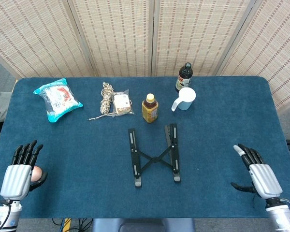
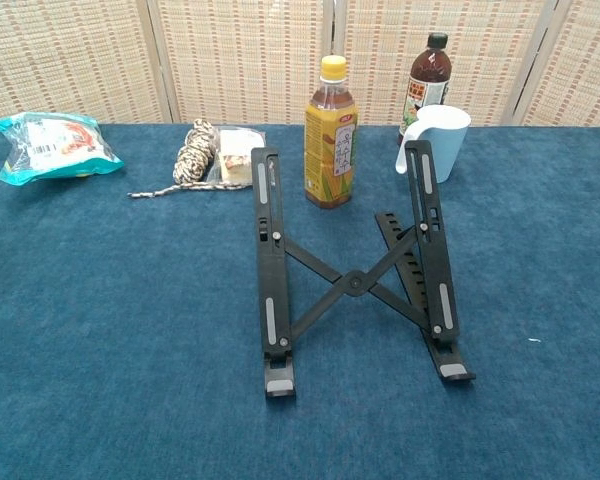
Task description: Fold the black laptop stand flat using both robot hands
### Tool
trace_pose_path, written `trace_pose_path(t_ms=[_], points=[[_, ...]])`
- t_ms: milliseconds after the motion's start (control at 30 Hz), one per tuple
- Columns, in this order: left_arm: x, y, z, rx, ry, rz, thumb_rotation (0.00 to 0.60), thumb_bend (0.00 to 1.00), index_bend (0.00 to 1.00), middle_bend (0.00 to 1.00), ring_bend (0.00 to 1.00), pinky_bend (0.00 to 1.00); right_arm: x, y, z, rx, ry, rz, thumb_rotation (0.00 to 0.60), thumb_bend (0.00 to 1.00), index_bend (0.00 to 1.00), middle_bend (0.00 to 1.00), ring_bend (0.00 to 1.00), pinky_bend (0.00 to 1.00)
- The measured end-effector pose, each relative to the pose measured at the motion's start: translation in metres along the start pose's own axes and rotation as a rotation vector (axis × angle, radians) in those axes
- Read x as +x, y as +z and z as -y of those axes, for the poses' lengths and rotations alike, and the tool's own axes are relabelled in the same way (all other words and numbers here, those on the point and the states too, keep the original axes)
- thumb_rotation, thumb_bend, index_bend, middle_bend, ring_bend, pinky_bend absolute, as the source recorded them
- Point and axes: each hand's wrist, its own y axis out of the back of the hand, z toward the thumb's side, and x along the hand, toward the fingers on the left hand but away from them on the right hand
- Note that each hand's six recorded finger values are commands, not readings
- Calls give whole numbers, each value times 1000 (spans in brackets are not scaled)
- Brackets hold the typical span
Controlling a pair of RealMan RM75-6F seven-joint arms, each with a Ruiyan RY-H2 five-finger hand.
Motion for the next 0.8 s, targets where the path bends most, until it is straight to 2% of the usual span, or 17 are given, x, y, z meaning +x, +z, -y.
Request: trace_pose_path(t_ms=[367, 533, 800], points=[[-4, 0, -6, 4, 7, -6, 600, 250, 75, 0, 0, 0, -28, 23, 12, -281, 148, -59, 600, 0, 0, 83, 0, 0], [-3, 2, -5, 10, -2, -4, 600, 250, 75, 0, 0, 0, -44, 34, 14, -408, 194, -88, 600, 95, 0, 83, 0, 0], [-1, 1, -4, 15, -6, -13, 600, 250, 76, 0, 0, 0, -91, 56, 20, -583, 254, -131, 600, 0, 0, 82, 0, 0]])
